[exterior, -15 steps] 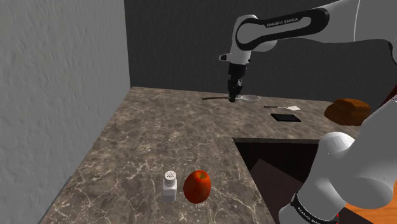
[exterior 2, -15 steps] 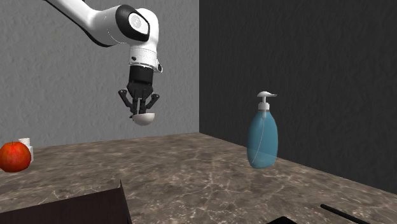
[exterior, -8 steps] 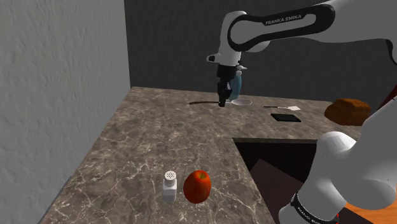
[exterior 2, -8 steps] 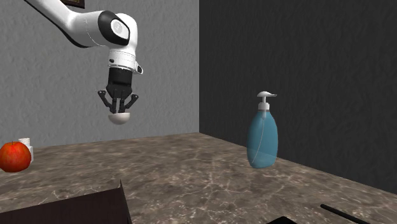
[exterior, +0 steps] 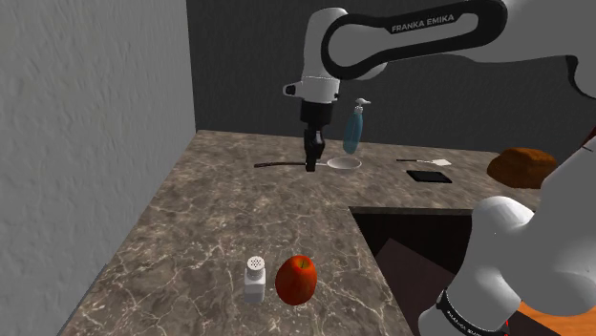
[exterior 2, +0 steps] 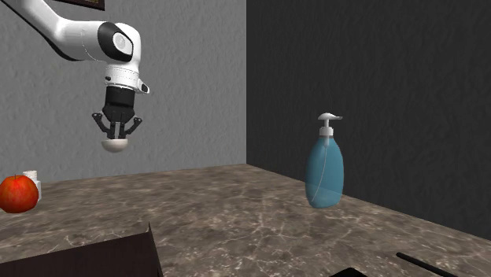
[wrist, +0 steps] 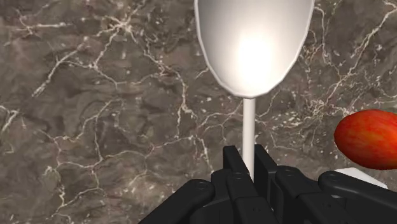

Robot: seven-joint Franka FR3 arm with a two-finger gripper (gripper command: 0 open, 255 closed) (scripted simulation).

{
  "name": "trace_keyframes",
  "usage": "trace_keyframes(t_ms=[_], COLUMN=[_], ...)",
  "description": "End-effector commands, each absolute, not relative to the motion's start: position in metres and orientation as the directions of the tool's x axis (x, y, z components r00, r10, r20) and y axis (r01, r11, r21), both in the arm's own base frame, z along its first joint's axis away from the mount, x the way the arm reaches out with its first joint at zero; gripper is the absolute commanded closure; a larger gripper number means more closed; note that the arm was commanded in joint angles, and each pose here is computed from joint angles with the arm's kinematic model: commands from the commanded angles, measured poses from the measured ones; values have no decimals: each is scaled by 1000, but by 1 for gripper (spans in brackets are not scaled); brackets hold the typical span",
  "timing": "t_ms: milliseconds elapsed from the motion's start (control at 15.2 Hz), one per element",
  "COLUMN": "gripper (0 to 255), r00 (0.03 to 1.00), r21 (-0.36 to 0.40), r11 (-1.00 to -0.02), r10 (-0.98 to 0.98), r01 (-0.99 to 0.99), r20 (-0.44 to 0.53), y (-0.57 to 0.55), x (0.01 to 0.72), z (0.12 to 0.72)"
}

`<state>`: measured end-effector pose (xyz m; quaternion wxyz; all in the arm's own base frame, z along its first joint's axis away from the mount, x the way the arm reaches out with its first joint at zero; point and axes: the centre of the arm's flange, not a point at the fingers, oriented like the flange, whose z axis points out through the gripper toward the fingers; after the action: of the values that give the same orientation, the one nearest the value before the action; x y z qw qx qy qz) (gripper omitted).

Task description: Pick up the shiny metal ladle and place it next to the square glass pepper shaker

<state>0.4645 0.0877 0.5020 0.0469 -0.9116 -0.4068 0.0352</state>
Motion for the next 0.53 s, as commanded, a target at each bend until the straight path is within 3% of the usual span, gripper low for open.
trace_keyframes(t_ms=[0, 462], gripper=[255, 255], r00=[668, 668], r21=[-114, -114], r11=[-666, -666], r10=[744, 744], r01=[737, 737], r20=[-26, -26], y=[114, 207], x=[463, 463], z=[503, 503])
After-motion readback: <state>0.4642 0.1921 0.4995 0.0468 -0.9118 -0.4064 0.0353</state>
